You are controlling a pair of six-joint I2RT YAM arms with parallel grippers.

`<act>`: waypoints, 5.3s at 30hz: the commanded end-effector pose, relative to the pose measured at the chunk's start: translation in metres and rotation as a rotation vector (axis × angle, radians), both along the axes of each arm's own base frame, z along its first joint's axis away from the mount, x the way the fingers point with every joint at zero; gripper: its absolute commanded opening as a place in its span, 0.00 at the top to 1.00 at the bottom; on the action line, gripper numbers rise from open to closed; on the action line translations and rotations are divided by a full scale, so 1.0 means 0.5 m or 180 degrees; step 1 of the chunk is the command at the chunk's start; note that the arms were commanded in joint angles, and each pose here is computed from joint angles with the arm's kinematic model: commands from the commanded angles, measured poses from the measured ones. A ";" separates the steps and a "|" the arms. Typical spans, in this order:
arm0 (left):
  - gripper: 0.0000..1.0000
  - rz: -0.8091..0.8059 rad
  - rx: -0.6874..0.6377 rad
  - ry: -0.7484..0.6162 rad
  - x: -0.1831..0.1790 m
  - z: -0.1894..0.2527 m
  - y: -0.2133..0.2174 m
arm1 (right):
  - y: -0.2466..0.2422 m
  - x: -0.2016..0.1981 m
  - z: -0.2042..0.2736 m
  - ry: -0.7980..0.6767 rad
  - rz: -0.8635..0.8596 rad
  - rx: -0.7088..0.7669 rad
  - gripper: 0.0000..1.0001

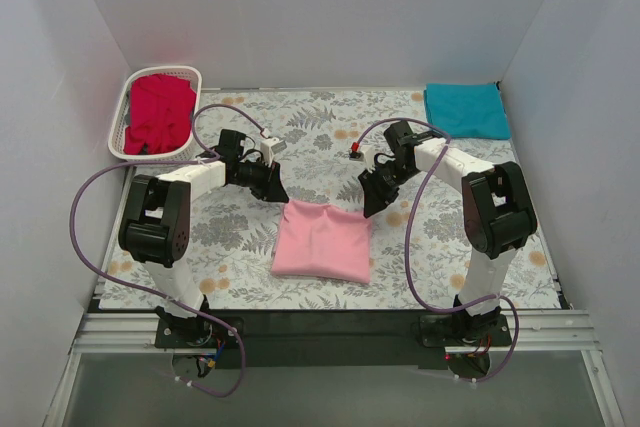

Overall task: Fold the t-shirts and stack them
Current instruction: Fold the tshirt, then neatly place the folded tshirt to the corner

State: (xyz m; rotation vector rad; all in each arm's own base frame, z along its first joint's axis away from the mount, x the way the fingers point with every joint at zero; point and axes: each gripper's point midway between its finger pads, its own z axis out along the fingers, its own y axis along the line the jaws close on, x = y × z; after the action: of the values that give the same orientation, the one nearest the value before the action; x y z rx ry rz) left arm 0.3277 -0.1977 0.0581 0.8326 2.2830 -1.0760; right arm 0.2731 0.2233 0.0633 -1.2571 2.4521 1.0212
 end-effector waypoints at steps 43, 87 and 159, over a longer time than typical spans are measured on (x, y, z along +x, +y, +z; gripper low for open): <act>0.44 0.0690 0.0022 -0.0521 0.123 0.131 0.034 | -0.010 0.265 0.153 -0.0902 -0.0786 -0.0057 0.23; 0.08 0.1232 -0.1430 0.1627 -0.057 0.187 -0.075 | 0.159 -0.013 0.169 0.1144 -0.1137 0.1660 0.02; 0.26 0.1402 -0.1194 0.2245 -0.124 0.030 0.006 | 0.152 -0.077 0.086 0.1529 -0.0963 0.1590 0.02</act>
State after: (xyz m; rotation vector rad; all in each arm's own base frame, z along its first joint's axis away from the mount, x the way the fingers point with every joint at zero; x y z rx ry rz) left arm 0.2605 -0.1979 0.0518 -0.3729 2.5490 -1.6042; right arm 0.2372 0.2994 0.0675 -0.3515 2.4986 1.8035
